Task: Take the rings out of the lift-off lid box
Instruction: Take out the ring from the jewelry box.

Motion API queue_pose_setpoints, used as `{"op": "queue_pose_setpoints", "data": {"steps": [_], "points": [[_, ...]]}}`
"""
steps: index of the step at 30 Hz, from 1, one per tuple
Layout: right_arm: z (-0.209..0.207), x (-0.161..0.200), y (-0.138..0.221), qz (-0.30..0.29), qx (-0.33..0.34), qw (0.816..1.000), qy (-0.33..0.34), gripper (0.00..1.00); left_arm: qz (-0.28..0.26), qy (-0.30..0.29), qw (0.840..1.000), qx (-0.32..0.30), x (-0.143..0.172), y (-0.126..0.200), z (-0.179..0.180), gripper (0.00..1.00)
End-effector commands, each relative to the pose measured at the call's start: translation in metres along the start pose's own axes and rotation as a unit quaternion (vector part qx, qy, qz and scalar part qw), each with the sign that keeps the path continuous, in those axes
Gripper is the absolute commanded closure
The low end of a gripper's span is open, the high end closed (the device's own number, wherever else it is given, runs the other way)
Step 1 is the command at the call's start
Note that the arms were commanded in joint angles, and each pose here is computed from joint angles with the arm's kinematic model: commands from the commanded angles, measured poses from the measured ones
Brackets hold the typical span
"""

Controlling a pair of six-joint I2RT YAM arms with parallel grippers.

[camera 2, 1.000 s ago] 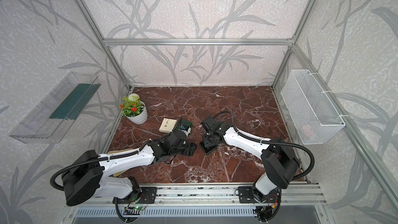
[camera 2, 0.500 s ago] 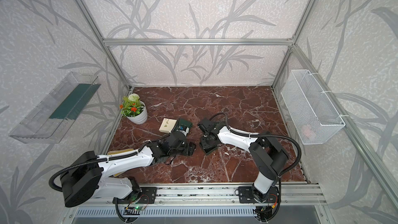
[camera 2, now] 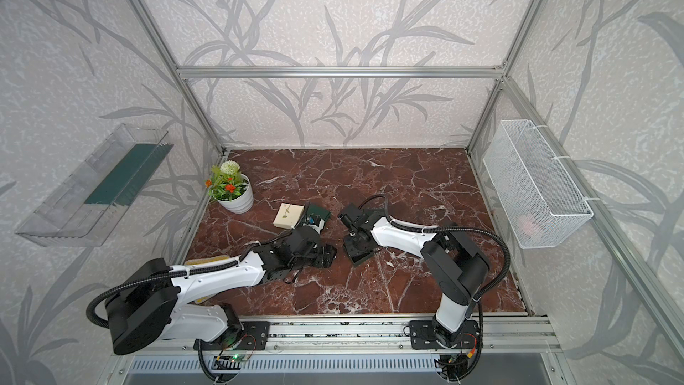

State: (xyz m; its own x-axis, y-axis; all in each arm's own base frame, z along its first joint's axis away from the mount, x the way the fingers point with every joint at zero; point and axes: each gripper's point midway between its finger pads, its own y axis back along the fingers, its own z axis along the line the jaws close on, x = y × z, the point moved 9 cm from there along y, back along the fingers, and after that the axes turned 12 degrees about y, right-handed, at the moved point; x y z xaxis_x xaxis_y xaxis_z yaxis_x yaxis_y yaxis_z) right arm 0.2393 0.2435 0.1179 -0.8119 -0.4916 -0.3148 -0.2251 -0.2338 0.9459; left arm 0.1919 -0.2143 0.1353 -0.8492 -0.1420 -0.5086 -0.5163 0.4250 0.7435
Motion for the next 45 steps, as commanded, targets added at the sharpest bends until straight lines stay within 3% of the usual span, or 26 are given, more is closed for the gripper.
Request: {"op": "queue_pose_setpoints", "data": {"steps": [1,16,30,37,45], "points": [[0.0,-0.001,0.006,-0.012,0.011,1.0,-0.007,0.94,-0.011,0.017,1.0,-0.006,-0.003,-0.004,0.0,0.22],[-0.001,0.001,0.035,-0.071,-0.007,0.996,-0.047,1.0,-0.013,0.04,0.999,-0.001,-0.009,-0.012,-0.008,0.22],[-0.003,0.006,0.05,-0.088,-0.008,0.994,-0.069,1.0,-0.013,0.044,0.999,0.003,-0.013,-0.013,-0.014,0.23],[0.0,0.003,0.043,-0.081,-0.018,0.994,-0.077,1.0,-0.001,0.054,0.997,0.048,-0.015,-0.018,-0.026,0.22],[-0.005,0.004,0.054,-0.093,-0.008,0.992,-0.081,1.0,0.006,0.057,0.997,0.047,-0.016,-0.023,-0.029,0.22]]}}
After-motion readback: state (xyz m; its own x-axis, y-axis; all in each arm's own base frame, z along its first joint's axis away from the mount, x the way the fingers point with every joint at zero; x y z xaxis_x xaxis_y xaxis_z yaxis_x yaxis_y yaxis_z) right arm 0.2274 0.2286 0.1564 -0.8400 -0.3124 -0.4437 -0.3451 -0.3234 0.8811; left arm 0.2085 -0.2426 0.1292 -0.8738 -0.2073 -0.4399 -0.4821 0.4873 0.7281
